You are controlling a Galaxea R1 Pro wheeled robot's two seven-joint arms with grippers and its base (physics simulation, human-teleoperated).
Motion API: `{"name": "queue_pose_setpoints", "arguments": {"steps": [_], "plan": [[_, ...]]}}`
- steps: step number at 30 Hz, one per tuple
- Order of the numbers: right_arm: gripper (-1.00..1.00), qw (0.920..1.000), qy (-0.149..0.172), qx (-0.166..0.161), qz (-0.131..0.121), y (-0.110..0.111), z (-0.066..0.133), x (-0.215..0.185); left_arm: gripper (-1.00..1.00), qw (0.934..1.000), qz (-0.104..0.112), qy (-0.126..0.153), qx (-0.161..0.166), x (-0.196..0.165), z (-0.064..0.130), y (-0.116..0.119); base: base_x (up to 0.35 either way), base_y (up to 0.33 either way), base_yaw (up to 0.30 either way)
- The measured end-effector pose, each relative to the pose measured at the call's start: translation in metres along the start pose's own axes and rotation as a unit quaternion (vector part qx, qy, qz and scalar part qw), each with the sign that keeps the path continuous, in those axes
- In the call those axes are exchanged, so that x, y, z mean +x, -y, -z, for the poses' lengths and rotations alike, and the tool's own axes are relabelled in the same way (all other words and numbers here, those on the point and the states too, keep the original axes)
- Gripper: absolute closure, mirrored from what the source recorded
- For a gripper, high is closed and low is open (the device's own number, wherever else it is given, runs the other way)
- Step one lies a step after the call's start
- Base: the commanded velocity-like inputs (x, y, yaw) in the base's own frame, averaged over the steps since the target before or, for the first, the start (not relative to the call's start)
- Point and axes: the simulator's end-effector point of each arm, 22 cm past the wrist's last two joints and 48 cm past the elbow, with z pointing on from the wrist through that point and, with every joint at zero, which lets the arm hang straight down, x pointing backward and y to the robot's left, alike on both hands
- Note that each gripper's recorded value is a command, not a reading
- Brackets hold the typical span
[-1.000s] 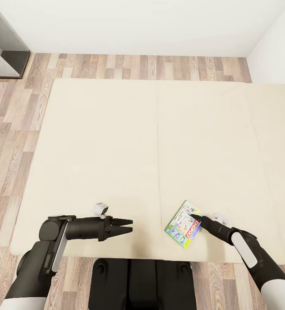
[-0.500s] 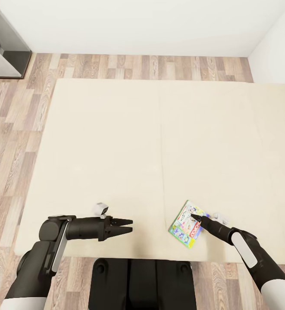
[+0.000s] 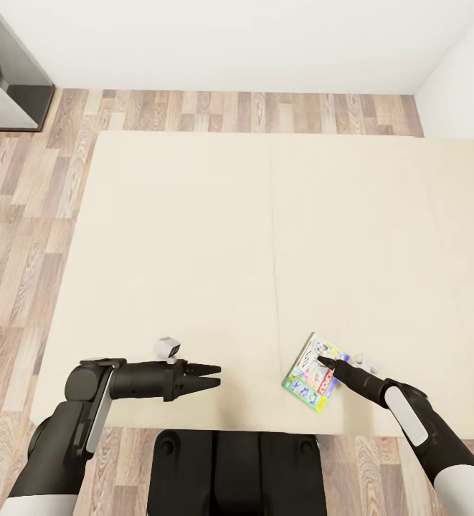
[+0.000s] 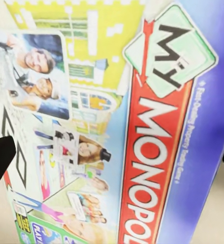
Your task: Put all the toys in the child's room - the three board games (two on the bed and one on the table), the two jigsaw puzzles on the table, and the tennis ball on the table - inside the toy box on the table in the child's room.
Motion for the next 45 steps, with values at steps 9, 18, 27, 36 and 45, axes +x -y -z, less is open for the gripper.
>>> {"name": "queue_pose_setpoints", "arguments": {"steps": [9,18,27,36,45], "plan": [[-1.00,1.0000,0.000,0.000,0.000,0.0000,0.0000,0.0000,-1.00,1.0000,0.000,0.000,0.000,0.0001,0.0000,0.0000,0.000,0.070,0.000],[-1.00,1.0000,0.000,0.000,0.000,0.0001,0.0000,0.0000,-1.00,1.0000,0.000,0.000,0.000,0.0001,-0.0002,0.0001,0.000,0.040,0.000],[-1.00,1.0000,0.000,0.000,0.000,0.0001,0.0000,0.0000,-1.00,1.0000,0.000,0.000,0.000,0.0001,-0.0004,0.0002,0.000,0.084,0.000],[-1.00,1.0000,0.000,0.000,0.000,0.0000,0.0000,0.0000,-1.00,1.0000,0.000,0.000,0.001,0.0002,-0.0004,0.0002,0.000,0.076,0.000],[-1.00,1.0000,0.000,0.000,0.000,0.0001,0.0000,0.0000,-1.00,1.0000,0.000,0.000,0.001,0.0001,-0.0004,0.0002,0.000,0.073,0.000]]}}
